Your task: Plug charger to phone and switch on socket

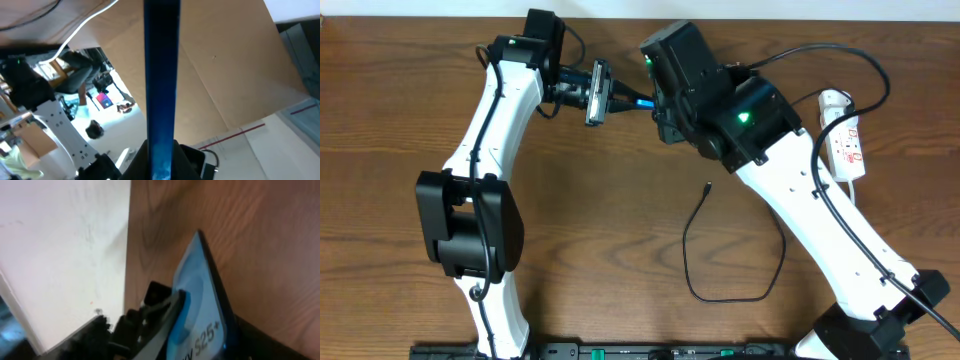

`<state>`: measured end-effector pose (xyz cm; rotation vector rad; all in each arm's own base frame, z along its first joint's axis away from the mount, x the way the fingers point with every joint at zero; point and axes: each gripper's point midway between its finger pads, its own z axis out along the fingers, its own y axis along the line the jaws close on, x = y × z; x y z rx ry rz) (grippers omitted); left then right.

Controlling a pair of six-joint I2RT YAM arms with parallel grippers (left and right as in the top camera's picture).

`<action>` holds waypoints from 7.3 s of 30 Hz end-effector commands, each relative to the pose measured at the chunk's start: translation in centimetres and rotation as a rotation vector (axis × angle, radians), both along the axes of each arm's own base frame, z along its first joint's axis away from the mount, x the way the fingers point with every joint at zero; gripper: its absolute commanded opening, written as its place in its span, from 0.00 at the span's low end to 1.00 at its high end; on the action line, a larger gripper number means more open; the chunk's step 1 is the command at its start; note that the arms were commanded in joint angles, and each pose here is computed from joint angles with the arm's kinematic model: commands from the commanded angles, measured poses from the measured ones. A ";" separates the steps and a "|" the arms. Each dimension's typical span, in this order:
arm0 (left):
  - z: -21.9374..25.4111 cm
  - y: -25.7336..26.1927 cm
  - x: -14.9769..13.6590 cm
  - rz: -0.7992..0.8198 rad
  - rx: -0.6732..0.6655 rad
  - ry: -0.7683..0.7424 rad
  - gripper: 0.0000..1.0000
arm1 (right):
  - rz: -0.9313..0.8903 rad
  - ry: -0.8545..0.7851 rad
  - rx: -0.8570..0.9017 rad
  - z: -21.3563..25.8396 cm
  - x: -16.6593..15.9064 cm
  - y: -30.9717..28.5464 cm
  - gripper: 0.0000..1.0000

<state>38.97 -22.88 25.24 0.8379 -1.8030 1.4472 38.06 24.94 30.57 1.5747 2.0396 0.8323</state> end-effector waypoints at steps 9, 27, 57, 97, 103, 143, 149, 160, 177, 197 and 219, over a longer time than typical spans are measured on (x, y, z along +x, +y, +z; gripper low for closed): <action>-1.2 0.4 2.2 0.037 0.138 -0.253 0.07 | 0.299 -0.195 -0.522 5.0 1.9 -10.1 0.99; 0.8 1.7 3.0 -0.025 0.006 -0.689 0.07 | 0.698 0.151 -0.769 -4.3 -2.0 -13.8 0.99; 3.5 2.3 2.1 -0.016 -0.161 -0.603 0.07 | 0.820 0.394 -0.491 -25.5 -6.1 -11.6 0.72; 3.5 2.3 2.2 -0.015 -0.159 -0.603 0.07 | 0.846 0.498 -0.336 -31.5 -6.6 -9.1 0.31; 3.5 2.3 2.2 -0.015 -0.159 -0.602 0.07 | 0.846 0.496 -0.336 -31.5 -6.6 -9.1 0.24; 3.5 2.3 2.2 -0.015 -0.159 -0.602 0.07 | 1.022 0.216 -0.132 -26.7 -4.4 -6.0 0.01; 3.7 2.3 2.4 -0.017 -0.162 -0.641 0.07 | 1.146 -0.061 -0.066 -19.8 -4.1 -4.4 0.01; 4.8 2.2 4.0 -0.009 -0.168 -0.680 0.07 | 1.249 -0.359 -0.101 -11.3 -6.0 -2.4 0.01; 7.1 1.6 5.6 -0.019 -0.191 -0.847 0.07 | 1.339 -0.653 0.148 -4.3 -6.7 1.8 0.01; 7.7 0.4 5.3 -0.052 -0.214 -0.962 0.07 | 1.205 -0.707 0.228 -0.9 -4.5 2.3 0.01; 7.8 -0.2 5.0 -0.070 -0.225 -1.031 0.07 | 1.165 -0.701 0.237 -0.5 -3.9 2.2 0.01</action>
